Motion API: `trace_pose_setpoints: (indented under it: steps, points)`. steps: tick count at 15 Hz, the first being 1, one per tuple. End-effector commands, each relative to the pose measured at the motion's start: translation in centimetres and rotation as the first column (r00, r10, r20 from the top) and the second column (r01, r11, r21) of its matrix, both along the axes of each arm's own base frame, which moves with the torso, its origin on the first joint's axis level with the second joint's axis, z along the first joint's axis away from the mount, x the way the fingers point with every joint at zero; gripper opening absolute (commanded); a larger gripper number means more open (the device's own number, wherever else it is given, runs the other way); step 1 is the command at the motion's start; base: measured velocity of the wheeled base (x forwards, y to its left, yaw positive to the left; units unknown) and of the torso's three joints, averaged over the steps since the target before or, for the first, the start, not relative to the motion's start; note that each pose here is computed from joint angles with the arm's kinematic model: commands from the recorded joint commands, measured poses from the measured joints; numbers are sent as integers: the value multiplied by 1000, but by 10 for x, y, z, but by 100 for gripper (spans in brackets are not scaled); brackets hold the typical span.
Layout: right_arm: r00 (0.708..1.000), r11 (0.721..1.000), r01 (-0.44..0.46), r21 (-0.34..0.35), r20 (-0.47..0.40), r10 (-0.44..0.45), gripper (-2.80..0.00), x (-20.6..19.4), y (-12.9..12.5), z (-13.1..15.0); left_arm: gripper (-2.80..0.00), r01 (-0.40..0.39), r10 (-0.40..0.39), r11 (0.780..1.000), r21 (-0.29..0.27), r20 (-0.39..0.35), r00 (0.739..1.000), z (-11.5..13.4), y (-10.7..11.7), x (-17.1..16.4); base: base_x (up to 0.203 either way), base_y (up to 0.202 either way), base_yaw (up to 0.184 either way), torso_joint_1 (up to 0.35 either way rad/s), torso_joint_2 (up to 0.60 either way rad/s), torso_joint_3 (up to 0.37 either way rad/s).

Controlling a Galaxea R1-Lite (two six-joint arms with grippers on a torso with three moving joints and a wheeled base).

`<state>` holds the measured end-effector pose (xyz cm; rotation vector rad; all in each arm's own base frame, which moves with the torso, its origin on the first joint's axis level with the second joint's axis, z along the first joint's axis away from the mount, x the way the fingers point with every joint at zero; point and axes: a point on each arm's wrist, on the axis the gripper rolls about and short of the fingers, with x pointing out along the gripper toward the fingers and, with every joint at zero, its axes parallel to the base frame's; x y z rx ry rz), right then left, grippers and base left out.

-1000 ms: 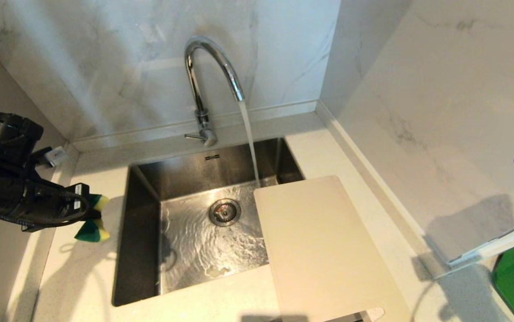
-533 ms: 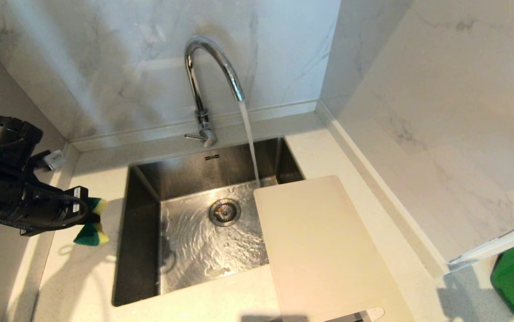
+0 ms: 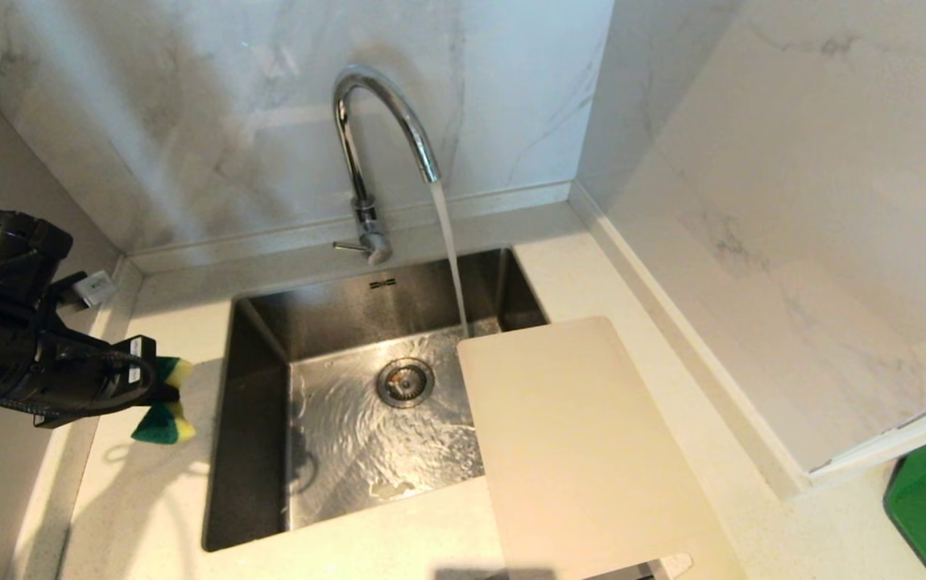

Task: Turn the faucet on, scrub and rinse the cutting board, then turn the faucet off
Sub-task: Put down the cleaning cloth

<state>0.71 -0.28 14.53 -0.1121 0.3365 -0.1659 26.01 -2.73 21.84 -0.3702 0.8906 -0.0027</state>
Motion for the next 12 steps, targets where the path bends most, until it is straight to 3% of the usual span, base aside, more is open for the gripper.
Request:
trace_pose_setpoints:
  steps: [1, 3, 5, 9, 11, 12]
  points:
    - [999, 1000, -18, 10, 28, 18, -280, -15, 2, -35, -280, -3, 3, 1000, -1, 0, 1000, 0, 0, -1, 0, 0, 0, 0, 0, 0]
    - [999, 999, -28, 41, 41, 27, -280, -10, 2, -54, -280, -2, 2, 1000, -2, -6, 1000, -1, 0, -1, 0, 0, 0, 0, 0, 0]
    - [989, 993, -95, 64, 124, 87, -280, -6, 3, -59, -280, -1, 1, 1000, -1, -5, 1000, -1, 0, 0, 0, 0, 0, 0, 0, 0]
    - [989, 988, -131, 78, 84, 124, -280, -7, 4, -64, -280, 13, -13, 1000, 0, -2, 1000, -1, -3, 2, 0, 0, 0, 0, 0, 0]
    - [966, 972, -223, 71, 147, 211, -280, -13, 3, -64, -280, 14, -14, 1000, -1, -8, 1000, -3, -4, 2, 0, 0, 0, 0, 0, 0]
    - [961, 971, -228, 70, 177, 213, -280, -15, 3, -64, -280, 15, -15, 1000, -3, -12, 1000, -4, -5, 3, 0, 0, 0, 0, 0, 0]
